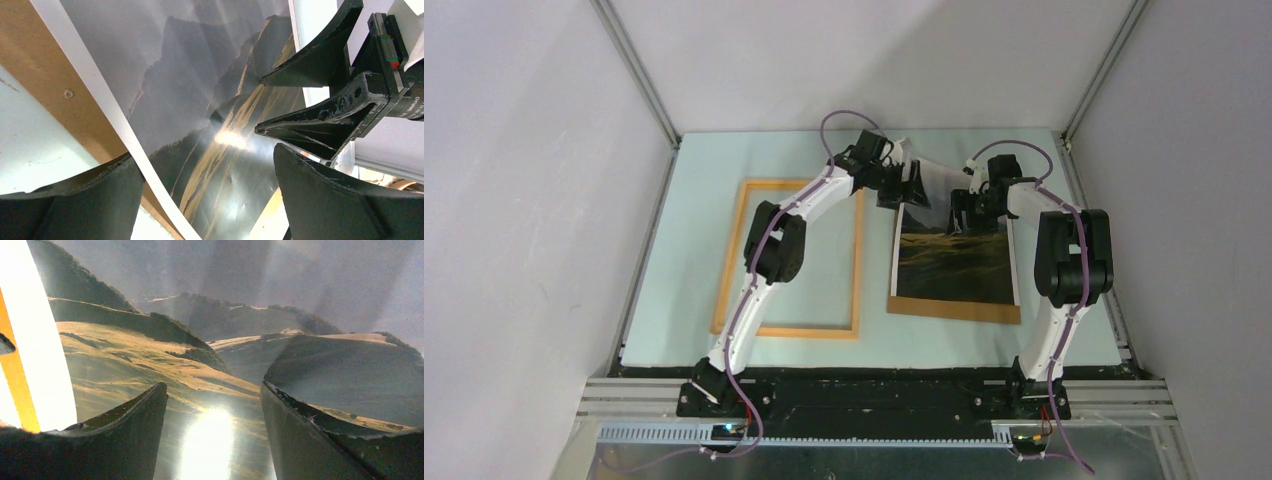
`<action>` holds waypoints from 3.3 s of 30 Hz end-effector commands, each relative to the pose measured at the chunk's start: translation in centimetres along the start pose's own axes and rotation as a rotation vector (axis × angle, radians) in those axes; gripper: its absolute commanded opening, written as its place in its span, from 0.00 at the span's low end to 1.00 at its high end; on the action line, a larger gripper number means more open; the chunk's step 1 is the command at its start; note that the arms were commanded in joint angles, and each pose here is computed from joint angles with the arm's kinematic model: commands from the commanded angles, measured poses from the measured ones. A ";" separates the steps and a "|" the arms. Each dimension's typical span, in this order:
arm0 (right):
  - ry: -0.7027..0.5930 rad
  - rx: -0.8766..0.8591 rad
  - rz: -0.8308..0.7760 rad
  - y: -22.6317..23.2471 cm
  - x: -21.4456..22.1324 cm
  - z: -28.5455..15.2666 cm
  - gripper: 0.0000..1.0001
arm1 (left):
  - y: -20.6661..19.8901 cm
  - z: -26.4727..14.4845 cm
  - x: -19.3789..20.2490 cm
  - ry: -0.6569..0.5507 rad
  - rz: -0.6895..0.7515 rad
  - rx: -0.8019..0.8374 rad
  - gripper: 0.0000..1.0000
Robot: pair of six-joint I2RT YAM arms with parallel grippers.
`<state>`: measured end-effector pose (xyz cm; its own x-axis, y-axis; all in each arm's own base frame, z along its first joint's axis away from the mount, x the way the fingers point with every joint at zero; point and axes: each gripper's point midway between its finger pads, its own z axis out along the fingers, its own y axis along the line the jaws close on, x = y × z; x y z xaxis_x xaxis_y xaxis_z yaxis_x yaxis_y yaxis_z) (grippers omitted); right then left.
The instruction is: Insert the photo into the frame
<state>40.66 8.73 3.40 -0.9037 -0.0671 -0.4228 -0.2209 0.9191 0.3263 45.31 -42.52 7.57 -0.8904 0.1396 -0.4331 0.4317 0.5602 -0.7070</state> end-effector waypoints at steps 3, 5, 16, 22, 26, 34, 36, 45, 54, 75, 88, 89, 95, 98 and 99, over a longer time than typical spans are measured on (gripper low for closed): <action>0.060 -0.018 0.016 0.3 1.3 0.6 0.72 | -2.3 -0.3 -1.1 -0.020 0.068 0.064 0.95; 0.061 -0.020 0.020 0.3 1.3 0.7 0.72 | -2.1 -0.1 -0.7 -0.008 0.052 0.066 0.92; 0.056 -0.035 0.065 -0.3 1.3 0.5 0.72 | -1.7 0.2 0.0 0.010 0.007 0.072 0.51; 0.036 -0.048 0.079 -0.4 0.8 -0.5 0.73 | -1.4 0.2 -0.6 -0.011 -0.015 0.056 0.29; -0.004 -0.064 0.071 0.2 -0.2 -2.0 0.76 | -1.4 -0.3 -1.1 -0.031 -0.023 0.040 0.04; -0.125 -0.103 0.017 3.5 -2.8 -6.3 0.82 | -2.3 -3.7 -1.7 -0.074 -0.123 -0.014 0.00; -0.157 -0.109 -0.015 4.9 -3.4 -7.3 0.82 | -2.9 -5.4 -1.8 -0.099 -0.124 -0.040 0.00; -0.312 -0.138 -0.170 13.1 -5.5 -11.1 0.88 | -3.3 -14.4 -2.4 -0.246 -0.211 -0.152 0.00; -0.389 -0.256 -0.306 22.3 -6.4 -13.3 0.88 | -4.8 -20.7 -3.1 -0.414 -0.302 -0.210 0.00; -0.417 -0.091 -0.541 29.8 -4.9 -12.4 0.81 | -3.8 -22.9 -2.0 -0.533 -0.536 -0.295 0.00; -0.455 0.220 -0.750 28.1 -4.2 -9.7 0.76 | -5.5 -23.5 -0.9 -0.541 -0.545 -0.275 0.00; -0.458 0.232 -0.756 28.0 -4.4 -9.6 0.74 | -5.7 -23.5 -0.9 -0.542 -0.542 -0.272 0.00; -0.443 0.269 -0.794 27.7 -4.4 -8.9 0.59 | -6.2 -23.3 -0.6 -0.534 -0.540 -0.263 0.00; -0.437 0.272 -0.800 27.7 -4.2 -8.6 0.50 | -6.4 -23.1 -0.5 -0.530 -0.539 -0.258 0.01; -0.436 0.271 -0.802 27.8 -4.2 -8.6 0.48 | -6.5 -23.1 -0.5 -0.530 -0.538 -0.257 0.01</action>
<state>34.48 30.86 20.84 -0.3230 -0.6151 -0.7192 -0.5977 0.7218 -0.3489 40.17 -27.24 22.55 -0.7779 -0.5523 -0.2998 -0.1766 0.6500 -0.7391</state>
